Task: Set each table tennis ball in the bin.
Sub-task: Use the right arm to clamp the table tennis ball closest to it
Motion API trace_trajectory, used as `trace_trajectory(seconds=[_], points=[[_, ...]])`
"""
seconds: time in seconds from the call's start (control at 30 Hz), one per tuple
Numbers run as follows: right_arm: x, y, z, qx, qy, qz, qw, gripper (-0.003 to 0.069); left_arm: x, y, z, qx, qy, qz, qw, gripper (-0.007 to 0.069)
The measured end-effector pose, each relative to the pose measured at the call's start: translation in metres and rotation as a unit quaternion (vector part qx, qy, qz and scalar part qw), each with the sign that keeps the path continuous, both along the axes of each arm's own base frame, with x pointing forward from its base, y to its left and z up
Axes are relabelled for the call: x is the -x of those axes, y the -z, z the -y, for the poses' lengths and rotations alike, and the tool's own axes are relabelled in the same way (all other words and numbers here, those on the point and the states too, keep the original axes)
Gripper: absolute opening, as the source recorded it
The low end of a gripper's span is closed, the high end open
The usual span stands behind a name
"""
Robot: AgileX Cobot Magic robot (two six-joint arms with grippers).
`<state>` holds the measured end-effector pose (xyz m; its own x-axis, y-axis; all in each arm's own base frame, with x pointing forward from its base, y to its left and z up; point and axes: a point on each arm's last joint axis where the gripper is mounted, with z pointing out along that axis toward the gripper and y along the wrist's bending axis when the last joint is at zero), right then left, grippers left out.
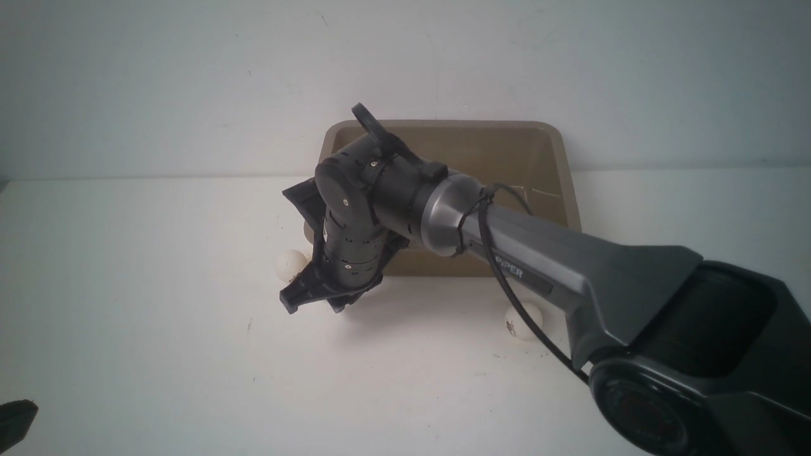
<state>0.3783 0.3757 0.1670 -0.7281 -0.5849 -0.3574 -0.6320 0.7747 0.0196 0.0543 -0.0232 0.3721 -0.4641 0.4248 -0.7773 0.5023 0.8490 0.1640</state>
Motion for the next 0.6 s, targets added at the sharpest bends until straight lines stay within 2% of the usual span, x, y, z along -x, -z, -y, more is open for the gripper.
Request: trace_trajectory(seconds=[0.23,0.33,0.53,0.6], points=[[0.002,-0.004,-0.001,0.014,-0.012,-0.003,1.0,0.0005,0.0,0.0,0.0,-0.001,0.001,0.001,1.0,0.0416],[0.006,-0.011,-0.006,0.017,-0.023,0.008,1.0,-0.0006,0.0,0.0,0.0,-0.001,0.001,0.001,1.0,0.0393],[0.035,-0.059,-0.033,0.006,-0.067,0.081,0.994,-0.0008,0.0,0.0,0.0,-0.003,0.002,0.001,1.0,0.0347],[0.055,-0.091,-0.04,-0.007,-0.083,0.116,0.99,-0.0008,0.0,0.0,0.0,-0.006,0.004,0.003,1.0,0.0341]])
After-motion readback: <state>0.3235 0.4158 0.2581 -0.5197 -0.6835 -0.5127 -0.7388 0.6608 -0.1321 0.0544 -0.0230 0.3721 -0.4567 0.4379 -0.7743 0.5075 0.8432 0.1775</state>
